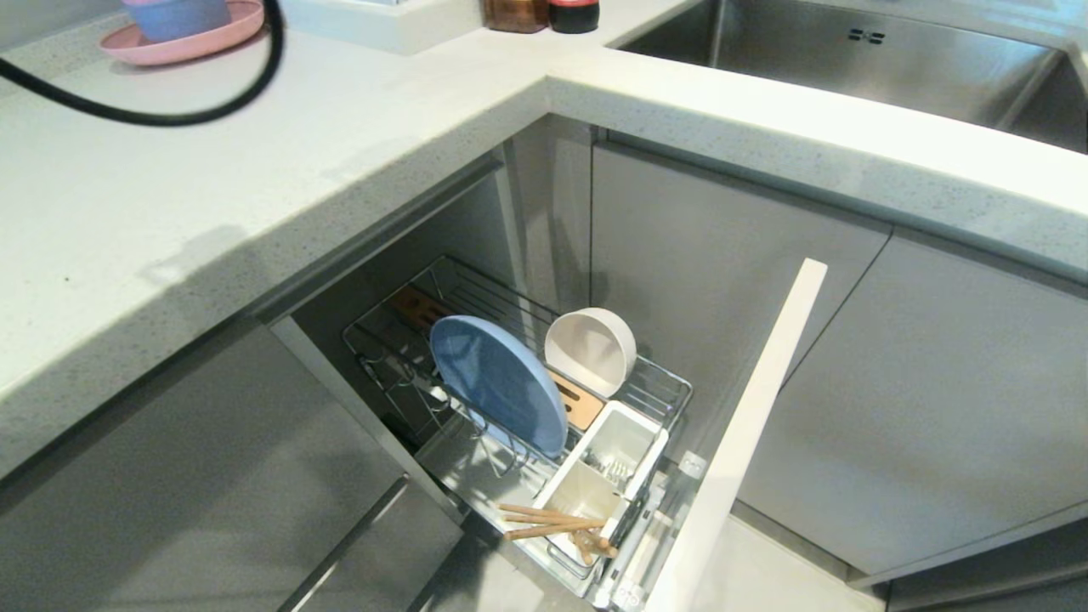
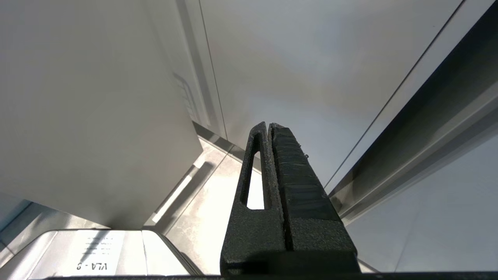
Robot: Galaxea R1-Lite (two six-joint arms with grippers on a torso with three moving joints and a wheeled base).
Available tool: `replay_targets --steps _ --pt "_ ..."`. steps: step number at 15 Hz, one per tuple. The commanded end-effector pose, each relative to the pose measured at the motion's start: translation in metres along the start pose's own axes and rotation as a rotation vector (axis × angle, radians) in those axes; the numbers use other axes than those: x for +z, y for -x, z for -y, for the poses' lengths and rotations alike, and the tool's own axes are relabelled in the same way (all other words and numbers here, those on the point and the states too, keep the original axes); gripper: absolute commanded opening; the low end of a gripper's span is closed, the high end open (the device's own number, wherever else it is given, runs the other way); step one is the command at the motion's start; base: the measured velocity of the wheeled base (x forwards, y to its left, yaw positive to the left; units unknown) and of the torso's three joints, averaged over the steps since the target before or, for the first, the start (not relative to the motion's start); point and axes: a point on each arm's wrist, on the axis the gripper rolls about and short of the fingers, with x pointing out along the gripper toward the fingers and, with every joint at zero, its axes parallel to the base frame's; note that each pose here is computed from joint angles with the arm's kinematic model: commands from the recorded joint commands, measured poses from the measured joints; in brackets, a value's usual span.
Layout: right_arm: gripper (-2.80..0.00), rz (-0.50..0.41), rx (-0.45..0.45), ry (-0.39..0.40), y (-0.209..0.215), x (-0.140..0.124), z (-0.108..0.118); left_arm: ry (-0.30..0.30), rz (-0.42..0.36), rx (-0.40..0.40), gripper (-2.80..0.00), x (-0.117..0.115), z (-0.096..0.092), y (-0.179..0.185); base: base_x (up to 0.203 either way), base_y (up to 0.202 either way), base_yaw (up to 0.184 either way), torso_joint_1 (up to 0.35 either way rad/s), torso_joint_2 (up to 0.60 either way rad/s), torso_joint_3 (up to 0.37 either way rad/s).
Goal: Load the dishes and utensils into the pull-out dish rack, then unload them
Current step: Take the plate out of the cupboard
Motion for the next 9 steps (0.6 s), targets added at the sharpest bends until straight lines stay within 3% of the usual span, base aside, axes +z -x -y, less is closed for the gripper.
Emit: replay_targets --steps 1,4,6,9 --pt "-2.8 -0.002 0.0 0.0 0.0 0.0 0.0 -0.094 0.093 -0.05 -2.8 0.056 -0.001 0.006 0.0 0.0 0.0 0.0 0.0 0.0" --pt "-2.8 -0.002 0.0 0.0 0.0 0.0 0.0 -0.247 0.207 -0.01 -2.8 0.109 -0.02 0.011 0.0 0.0 0.0 0.0 0.0 0.0" --pt "-2.8 -0.002 0.0 0.0 0.0 0.0 0.0 -0.37 0.218 0.02 -2.8 0.146 -0.037 0.035 0.0 0.0 0.0 0.0 0.0 0.0" --pt "-2.8 -0.002 0.0 0.0 0.0 0.0 0.0 -0.567 0.259 0.081 -2.8 0.177 -0.067 0.073 0.0 0.0 0.0 0.0 0.0 0.0"
